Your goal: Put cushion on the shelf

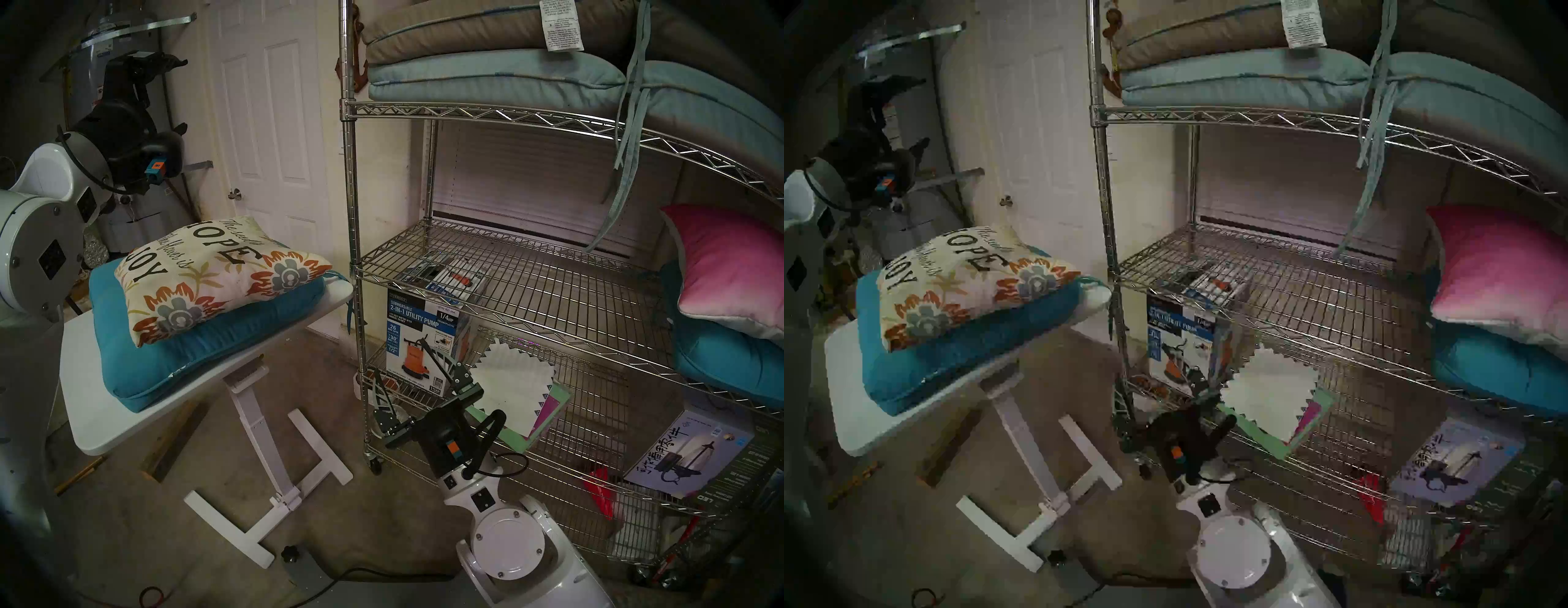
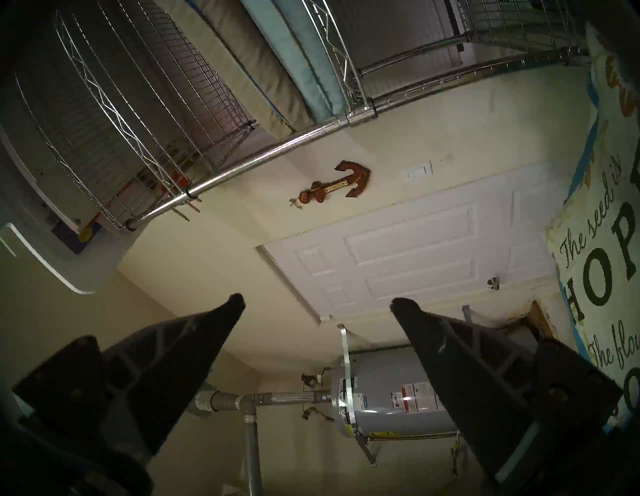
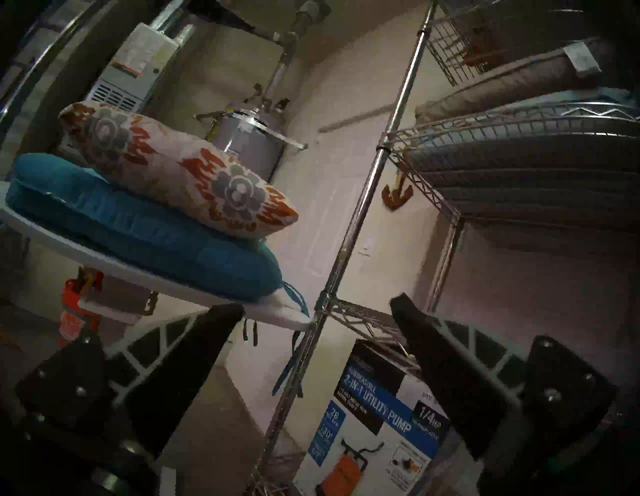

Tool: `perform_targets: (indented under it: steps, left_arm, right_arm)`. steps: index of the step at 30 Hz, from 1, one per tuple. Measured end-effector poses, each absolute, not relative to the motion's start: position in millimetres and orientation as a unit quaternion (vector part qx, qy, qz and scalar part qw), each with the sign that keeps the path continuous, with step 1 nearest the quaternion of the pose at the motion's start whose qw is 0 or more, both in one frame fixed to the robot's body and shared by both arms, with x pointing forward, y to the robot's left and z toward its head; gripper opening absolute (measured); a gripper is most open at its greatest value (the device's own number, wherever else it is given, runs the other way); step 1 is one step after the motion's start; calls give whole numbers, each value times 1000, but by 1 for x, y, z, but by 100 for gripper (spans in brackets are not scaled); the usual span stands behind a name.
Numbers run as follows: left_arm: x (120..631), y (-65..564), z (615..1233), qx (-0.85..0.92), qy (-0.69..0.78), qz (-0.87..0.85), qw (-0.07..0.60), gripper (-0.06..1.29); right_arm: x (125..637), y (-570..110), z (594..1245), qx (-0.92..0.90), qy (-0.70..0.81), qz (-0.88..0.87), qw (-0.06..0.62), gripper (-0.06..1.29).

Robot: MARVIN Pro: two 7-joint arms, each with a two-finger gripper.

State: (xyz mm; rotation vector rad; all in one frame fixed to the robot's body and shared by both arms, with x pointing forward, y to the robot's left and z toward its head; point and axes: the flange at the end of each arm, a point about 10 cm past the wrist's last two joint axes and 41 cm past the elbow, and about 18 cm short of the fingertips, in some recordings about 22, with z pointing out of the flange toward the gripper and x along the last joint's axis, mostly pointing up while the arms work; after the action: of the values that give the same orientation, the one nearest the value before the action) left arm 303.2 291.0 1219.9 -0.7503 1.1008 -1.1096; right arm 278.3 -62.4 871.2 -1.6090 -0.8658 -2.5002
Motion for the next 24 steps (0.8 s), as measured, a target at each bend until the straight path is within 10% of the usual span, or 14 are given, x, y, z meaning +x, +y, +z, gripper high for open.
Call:
perform_targets:
  steps: [24]
  left_arm:
    - [303, 291, 1220, -330, 484, -488, 648, 126]
  right_arm:
    - [312, -16, 866, -455, -261, -851, -24, 123]
